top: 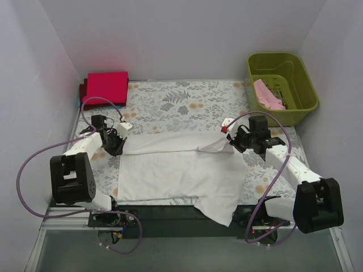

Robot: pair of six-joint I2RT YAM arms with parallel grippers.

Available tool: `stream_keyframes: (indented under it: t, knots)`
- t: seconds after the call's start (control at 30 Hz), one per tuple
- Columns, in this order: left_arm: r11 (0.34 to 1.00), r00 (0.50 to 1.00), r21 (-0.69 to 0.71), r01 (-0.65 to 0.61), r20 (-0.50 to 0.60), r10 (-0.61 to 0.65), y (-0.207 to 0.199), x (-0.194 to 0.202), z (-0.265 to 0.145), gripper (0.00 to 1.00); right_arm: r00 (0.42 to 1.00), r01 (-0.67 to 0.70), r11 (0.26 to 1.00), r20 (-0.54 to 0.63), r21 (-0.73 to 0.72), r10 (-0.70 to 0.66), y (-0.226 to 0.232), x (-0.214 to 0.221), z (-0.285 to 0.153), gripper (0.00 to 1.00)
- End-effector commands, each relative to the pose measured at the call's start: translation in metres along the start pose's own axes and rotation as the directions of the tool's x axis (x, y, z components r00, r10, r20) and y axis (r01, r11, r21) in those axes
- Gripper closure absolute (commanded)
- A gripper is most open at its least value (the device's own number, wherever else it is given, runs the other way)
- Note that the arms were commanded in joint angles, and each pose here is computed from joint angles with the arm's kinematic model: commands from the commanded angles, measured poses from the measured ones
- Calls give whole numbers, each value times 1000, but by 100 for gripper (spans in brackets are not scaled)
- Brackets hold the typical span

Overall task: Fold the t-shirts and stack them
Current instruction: Fold the tshirt

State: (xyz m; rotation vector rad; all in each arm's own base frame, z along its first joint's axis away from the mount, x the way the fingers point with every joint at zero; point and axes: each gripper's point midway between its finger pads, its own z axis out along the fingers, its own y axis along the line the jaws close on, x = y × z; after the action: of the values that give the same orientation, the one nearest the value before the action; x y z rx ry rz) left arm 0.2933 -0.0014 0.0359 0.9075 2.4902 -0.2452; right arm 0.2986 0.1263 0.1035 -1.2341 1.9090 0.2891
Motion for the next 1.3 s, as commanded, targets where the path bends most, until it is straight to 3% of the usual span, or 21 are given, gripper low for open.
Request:
stream_keyframes:
  t: [0.0, 0.23, 0.5, 0.67, 1.0, 1.13, 1.2, 1.23, 1.27]
  knots:
    - [1000, 1000, -3, 7, -4, -7, -1, 2, 1, 100, 998, 55, 998, -10, -12, -55, 4, 3, 6, 99]
    - [999, 999, 9, 35, -35, -34, -5, 9, 2, 100, 996, 77, 997, -31, -5, -78, 3, 9, 7, 99]
    - [1000, 1000, 4, 28, -11, -28, 0, -8, -14, 100, 991, 133, 991, 11, 33, -133, -11, -19, -9, 99]
    - [1000, 1000, 21, 17, 5, -17, -6, -16, -27, 100, 984, 176, 984, -9, 24, -176, -7, -14, -16, 99]
    - [997, 999, 77, 13, -37, -11, -25, 9, -17, 100, 971, 234, 972, -44, -36, -236, 6, 4, -13, 99]
    - [991, 998, 137, -7, -60, 15, -37, 13, -24, 84, 955, 265, 960, -111, -86, -274, 11, 20, -17, 98]
    - [988, 998, 151, -35, -50, 43, -39, 8, -36, 73, 944, 278, 958, -165, -73, -286, 1, 20, -24, 88]
    - [987, 998, 156, -41, -41, 48, -40, 6, -41, 71, 941, 280, 958, -180, -68, -288, -4, 17, -28, 73]
    - [986, 998, 160, -48, -30, 54, -39, 3, -45, 70, 936, 267, 958, -205, -108, -284, 2, 20, -35, 65]
